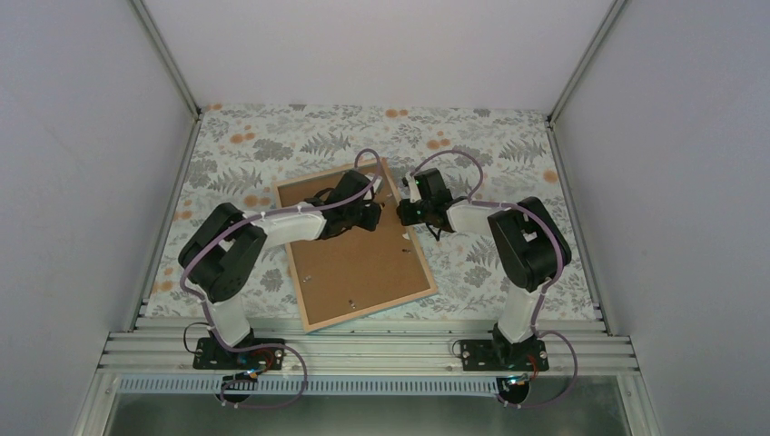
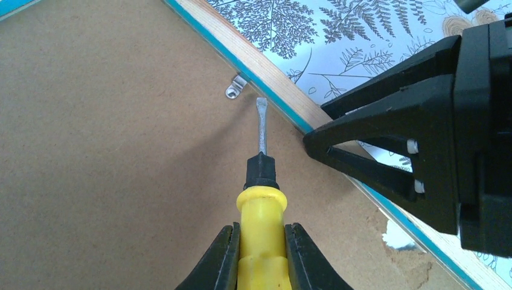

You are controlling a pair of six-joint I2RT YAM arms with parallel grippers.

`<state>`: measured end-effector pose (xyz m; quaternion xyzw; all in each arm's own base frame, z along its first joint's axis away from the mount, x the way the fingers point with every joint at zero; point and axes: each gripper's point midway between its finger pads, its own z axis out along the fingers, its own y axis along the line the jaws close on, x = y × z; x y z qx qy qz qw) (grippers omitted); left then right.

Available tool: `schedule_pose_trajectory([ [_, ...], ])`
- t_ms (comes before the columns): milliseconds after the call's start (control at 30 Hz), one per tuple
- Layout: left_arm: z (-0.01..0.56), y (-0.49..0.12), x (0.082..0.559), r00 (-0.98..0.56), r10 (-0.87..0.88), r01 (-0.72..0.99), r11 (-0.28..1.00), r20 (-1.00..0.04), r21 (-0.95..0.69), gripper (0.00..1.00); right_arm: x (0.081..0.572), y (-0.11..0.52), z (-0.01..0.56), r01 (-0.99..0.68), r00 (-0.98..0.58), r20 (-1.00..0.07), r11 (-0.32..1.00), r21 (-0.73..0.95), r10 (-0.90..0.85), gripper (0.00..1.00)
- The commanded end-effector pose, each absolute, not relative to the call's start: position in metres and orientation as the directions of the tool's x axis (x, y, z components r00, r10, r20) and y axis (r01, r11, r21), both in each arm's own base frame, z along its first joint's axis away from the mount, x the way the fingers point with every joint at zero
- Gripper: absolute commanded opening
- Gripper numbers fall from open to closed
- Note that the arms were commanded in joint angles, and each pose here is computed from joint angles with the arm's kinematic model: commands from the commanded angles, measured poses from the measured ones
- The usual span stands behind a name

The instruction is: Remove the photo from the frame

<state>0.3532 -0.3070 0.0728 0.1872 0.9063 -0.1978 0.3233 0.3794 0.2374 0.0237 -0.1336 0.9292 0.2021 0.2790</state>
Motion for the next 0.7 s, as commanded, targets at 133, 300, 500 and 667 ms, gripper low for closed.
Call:
schedule_pose_trajectory([
  [133,0.068,-0.313,0.365,-0.717,0.23,0.476,0.851,-0.658,-0.222,0.02,0.346,0.231,-0.015,-0.347,-0.875,-0.441,0.892,0.289,-0.197,0.13],
  [300,0.064,-0.312,0.367,-0.722,0.229,0.469,0.856,-0.653,-0.218,0.02,0.346,0.232,-0.014,-0.349,-0.874,-0.443,0.891,0.291,-0.198,0.08],
  [500,0.058,-0.308,0.373,-0.733,0.215,0.434,0.879,-0.645,-0.2,0.02,0.345,0.232,-0.015,-0.35,-0.875,-0.44,0.891,0.288,-0.202,0.04],
  [667,0.057,-0.296,0.379,-0.737,0.179,0.373,0.912,-0.652,-0.172,0.02,0.346,0.232,-0.014,-0.351,-0.875,-0.442,0.89,0.291,-0.2,0.04],
])
